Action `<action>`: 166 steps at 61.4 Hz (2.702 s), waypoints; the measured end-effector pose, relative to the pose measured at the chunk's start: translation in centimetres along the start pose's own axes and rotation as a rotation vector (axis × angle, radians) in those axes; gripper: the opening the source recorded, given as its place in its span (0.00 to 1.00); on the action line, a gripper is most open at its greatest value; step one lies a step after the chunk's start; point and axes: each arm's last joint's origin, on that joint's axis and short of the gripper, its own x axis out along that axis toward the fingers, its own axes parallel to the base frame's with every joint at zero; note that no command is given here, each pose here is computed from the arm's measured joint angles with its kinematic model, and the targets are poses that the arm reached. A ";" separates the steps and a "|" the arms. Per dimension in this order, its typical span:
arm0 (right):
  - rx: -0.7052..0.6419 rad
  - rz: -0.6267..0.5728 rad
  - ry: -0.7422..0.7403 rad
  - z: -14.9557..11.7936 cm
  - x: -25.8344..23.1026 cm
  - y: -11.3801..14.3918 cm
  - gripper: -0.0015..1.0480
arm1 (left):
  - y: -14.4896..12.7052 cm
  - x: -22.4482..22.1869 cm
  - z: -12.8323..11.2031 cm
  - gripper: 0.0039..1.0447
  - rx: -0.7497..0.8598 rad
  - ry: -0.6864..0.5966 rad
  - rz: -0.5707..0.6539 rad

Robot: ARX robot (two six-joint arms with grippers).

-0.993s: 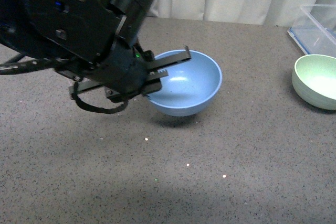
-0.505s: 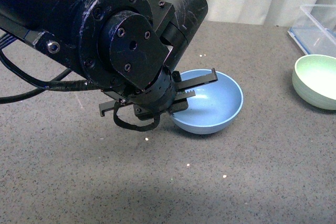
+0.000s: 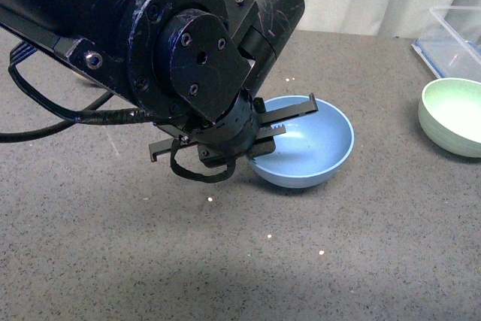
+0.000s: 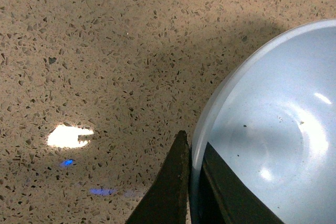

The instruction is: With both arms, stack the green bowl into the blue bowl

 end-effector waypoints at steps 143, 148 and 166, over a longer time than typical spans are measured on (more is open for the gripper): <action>0.000 0.000 0.000 0.0 0.0 0.0 0.91 | 20.6 -23.7 -6.7 0.04 0.304 -0.963 0.044; 0.000 0.000 0.000 0.0 0.0 0.0 0.91 | 20.6 -24.0 -6.9 0.04 0.305 -0.966 0.043; 0.000 0.000 0.000 0.0 0.0 0.0 0.91 | 20.6 -24.7 -7.6 0.04 0.305 -0.973 0.042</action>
